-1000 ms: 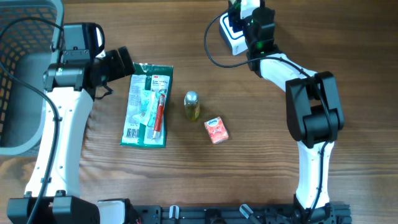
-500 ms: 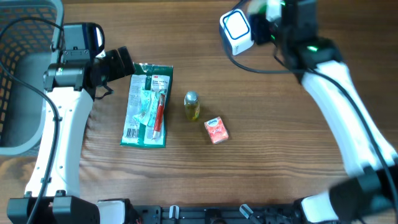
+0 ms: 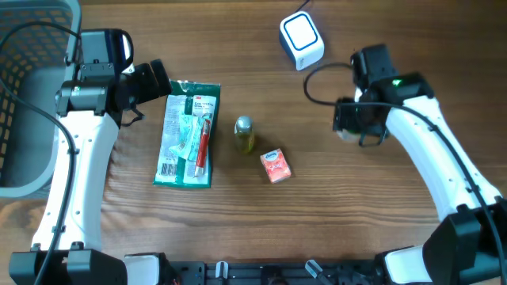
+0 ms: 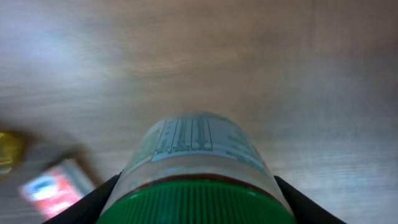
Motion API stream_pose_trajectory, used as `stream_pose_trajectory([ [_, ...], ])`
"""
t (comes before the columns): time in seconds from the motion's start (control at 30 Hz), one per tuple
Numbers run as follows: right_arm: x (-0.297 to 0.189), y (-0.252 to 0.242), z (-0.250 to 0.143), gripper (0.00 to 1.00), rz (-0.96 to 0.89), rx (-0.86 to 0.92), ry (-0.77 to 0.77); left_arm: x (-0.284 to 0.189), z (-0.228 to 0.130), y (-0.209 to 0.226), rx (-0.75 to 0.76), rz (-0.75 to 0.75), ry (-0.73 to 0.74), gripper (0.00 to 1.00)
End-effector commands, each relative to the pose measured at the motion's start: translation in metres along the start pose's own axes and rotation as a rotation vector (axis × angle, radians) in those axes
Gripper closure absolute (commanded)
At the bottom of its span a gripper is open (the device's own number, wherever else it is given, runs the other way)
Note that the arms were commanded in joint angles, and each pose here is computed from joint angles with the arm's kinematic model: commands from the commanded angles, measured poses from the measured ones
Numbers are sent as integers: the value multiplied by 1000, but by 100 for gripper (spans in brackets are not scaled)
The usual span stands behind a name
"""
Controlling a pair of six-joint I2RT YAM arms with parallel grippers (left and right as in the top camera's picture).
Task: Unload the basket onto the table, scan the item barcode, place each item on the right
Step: 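Move the jar right and set it down on the table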
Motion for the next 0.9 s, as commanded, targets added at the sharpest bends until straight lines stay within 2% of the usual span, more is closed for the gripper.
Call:
stream_pose_trajectory([
  [0.0, 22, -14, -13, 85, -144, 167, 26, -6, 4, -1, -13, -15, -19, 0],
  [0.77, 79, -88, -36, 80, -166, 412, 38, -6, 4, -1, -13, -15, -19, 0],
  [0.87, 86, -85, -38, 76, -122, 401, 30, -6, 4, -1, -13, -15, -19, 0],
])
Point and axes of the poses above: each gripper's point midway between its finger pads, its own x axis out along the fingers, its own y axis along the line the jaws close on, z = x × y, the point moved 9 cm from there along -x, back along the fingers, and after that the axes turned 9 degrees about -x, right-handed, at the moved point
